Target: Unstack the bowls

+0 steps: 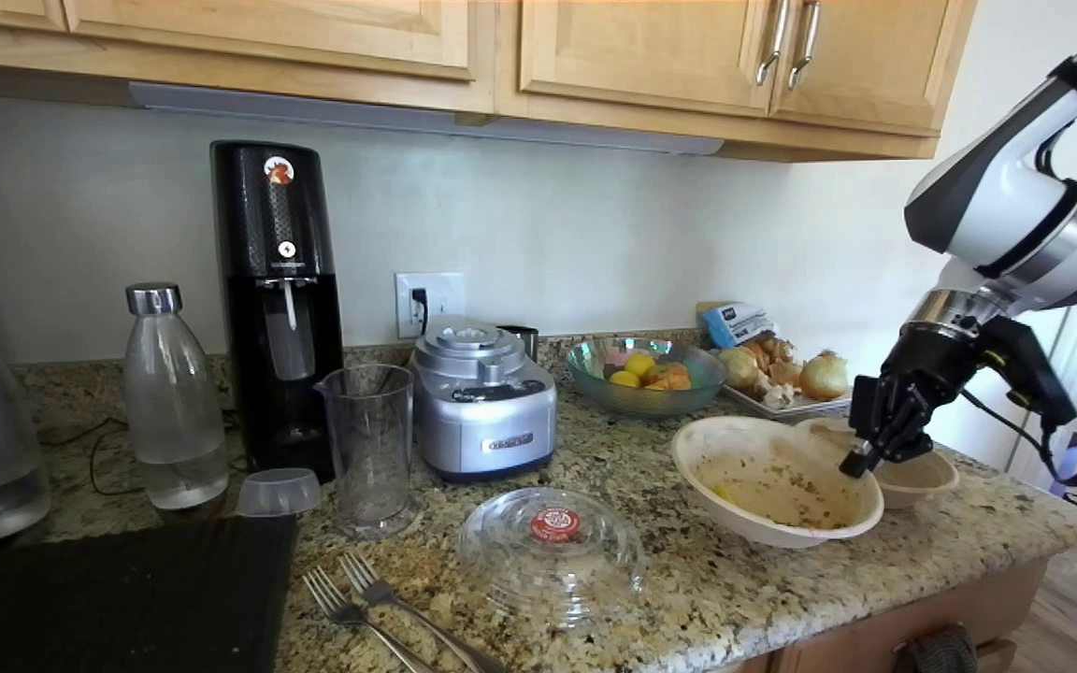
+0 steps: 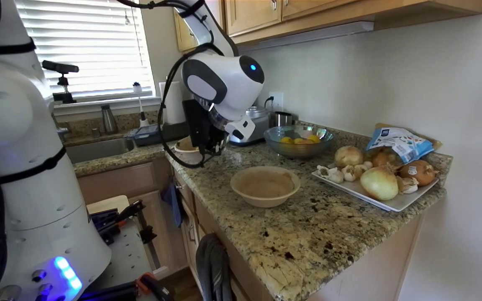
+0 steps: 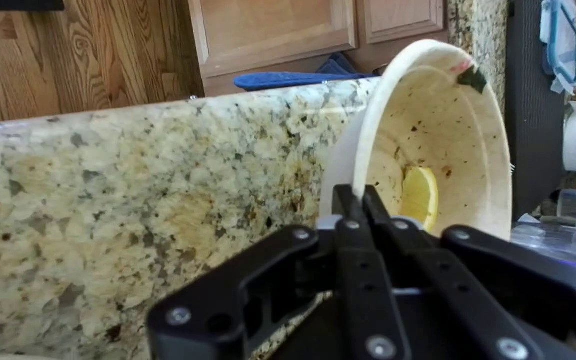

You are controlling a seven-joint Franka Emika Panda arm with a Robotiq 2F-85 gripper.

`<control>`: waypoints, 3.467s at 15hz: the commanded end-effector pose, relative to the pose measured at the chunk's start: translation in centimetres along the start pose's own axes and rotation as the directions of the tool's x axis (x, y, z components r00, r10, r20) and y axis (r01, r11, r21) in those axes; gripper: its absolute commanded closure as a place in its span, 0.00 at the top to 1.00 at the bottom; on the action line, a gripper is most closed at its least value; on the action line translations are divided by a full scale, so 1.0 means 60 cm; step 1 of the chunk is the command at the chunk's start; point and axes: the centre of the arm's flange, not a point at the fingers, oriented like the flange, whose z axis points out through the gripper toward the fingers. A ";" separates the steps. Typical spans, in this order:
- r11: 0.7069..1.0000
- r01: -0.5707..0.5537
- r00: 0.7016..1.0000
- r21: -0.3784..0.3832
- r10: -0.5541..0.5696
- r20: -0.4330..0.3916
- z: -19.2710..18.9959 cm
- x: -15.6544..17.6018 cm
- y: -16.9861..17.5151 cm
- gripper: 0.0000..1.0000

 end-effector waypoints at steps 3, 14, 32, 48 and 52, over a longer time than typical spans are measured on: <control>1.000 0.023 0.993 -0.007 -0.024 -0.116 0.037 0.033 0.013 0.04; 0.999 0.001 0.981 -0.045 -0.010 -0.192 0.027 0.120 0.047 0.04; 0.998 0.019 0.987 -0.063 -0.028 -0.156 -0.052 0.083 0.048 0.93; 0.959 0.203 0.955 -0.197 -0.238 -0.176 -0.158 0.022 0.006 1.00; 0.963 0.202 0.959 -0.179 -0.232 -0.164 -0.150 0.050 0.007 1.00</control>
